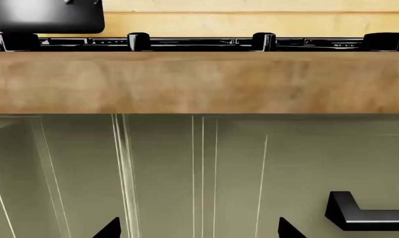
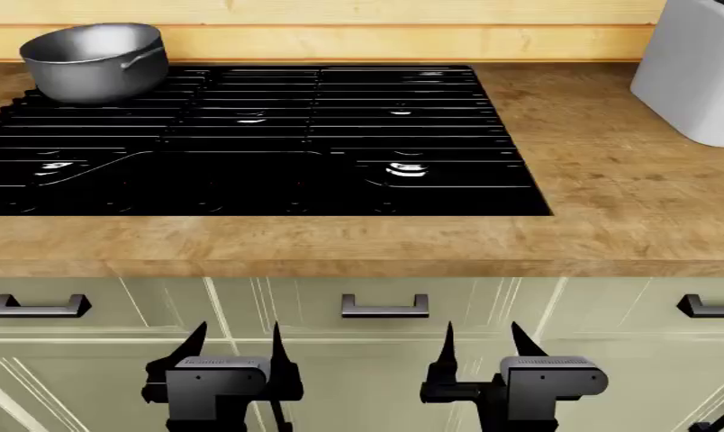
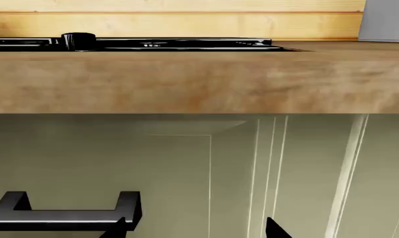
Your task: Pick the kettle from the counter and place it on a stove burner. Then turn the burner on.
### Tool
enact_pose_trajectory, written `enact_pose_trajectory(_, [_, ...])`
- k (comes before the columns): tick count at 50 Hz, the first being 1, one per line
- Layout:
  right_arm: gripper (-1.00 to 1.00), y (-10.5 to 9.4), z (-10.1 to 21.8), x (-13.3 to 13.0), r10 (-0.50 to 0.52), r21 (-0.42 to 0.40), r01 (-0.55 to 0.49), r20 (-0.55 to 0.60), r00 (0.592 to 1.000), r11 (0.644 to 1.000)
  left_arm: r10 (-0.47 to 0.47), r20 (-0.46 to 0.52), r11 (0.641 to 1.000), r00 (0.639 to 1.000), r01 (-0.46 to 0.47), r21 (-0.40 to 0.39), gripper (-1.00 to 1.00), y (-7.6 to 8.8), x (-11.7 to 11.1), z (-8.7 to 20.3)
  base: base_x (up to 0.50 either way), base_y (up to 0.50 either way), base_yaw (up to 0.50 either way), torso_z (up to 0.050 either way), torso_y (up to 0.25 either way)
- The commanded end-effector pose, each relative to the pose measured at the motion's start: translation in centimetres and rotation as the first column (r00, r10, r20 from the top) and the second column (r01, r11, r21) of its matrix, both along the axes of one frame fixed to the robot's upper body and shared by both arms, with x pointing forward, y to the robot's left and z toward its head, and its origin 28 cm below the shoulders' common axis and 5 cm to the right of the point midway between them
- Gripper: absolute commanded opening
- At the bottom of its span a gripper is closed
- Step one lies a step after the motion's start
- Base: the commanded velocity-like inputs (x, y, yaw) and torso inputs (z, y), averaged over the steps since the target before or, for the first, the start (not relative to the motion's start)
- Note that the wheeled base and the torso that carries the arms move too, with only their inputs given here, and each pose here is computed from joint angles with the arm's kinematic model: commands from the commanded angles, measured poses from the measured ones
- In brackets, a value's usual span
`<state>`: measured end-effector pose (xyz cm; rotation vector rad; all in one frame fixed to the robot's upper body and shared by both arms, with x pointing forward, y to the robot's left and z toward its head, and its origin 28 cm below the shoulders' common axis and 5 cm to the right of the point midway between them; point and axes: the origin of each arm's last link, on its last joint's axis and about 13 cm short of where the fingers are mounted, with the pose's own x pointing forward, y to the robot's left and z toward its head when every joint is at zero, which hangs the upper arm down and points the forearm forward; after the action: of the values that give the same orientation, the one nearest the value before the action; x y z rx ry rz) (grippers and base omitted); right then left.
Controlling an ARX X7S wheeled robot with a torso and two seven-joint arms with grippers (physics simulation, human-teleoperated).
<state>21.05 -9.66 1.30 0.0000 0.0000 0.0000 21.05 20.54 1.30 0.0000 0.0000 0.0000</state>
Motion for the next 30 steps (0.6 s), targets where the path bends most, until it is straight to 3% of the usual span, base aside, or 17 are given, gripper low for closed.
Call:
enact_pose_trajectory(1, [1.00,-0.01,0.02,-0.02,-0.001,0.003,0.001,0.004,1.000,1.000,-0.009,0.021,1.000,1.000,0.008,0.009,1.00,-0.04,-0.07,0.18,0.00,0.00,0.00,0.000,0.000])
enact_pose_trajectory(14, [1.00,-0.01,0.01,-0.06,0.000,-0.014,0.000,0.001,1.000,1.000,-0.014,0.002,1.000,1.000,0.014,0.004,1.00,-0.06,-0.09,-0.02,0.00,0.00,0.00,0.000,0.000])
enact_pose_trajectory(30, [1.00,0.04,-0.03,-0.09,-0.001,-0.012,0.001,0.005,1.000,1.000,-0.014,-0.003,1.000,1.000,0.014,0.010,1.00,-0.03,-0.09,-0.21,0.00,0.47,0.00,0.000,0.000])
